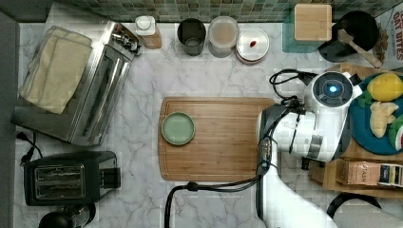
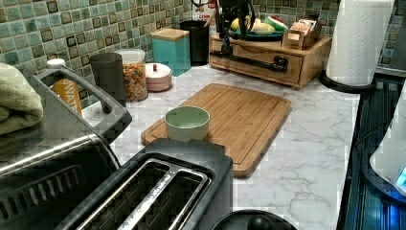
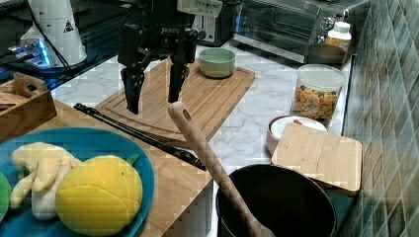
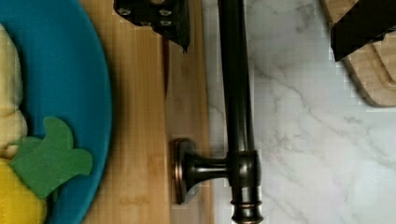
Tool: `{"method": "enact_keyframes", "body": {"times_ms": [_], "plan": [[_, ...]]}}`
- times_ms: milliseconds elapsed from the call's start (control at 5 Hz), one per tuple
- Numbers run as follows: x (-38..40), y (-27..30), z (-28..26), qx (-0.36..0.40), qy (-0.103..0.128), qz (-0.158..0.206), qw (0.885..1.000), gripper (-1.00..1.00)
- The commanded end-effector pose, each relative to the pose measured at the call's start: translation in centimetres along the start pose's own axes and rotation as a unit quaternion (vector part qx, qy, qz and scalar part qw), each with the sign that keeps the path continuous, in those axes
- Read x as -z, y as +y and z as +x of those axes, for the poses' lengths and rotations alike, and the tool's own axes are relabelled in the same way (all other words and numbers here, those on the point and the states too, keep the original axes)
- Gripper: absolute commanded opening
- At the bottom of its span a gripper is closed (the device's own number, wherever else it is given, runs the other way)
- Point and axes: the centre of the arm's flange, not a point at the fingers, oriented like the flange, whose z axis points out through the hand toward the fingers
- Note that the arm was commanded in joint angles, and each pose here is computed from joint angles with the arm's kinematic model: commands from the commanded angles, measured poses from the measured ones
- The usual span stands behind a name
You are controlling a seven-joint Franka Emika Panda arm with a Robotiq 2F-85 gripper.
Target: Open the drawer.
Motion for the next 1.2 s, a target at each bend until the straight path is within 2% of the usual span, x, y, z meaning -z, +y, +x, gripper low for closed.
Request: {"method": "enact_keyframes", "body": {"times_ms": [200,400,600,1000,1200], "plan": [[-1.0,1.8,-3.4,-0.031,-0.015,0.037,0.999,1.0],[-1.6,1.4,-4.2,-0.04,-0.012,0.043,0.998,1.0],[-3.3,2.8,-4.3,-0.025,0.002,0.029,0.999,1.0],[-7.2,4.5,-4.1,-0.024,0.043,0.016,0.999,1.0],[-8.2,4.0,-3.3,-0.02,0.027,0.033,0.999,1.0]]}}
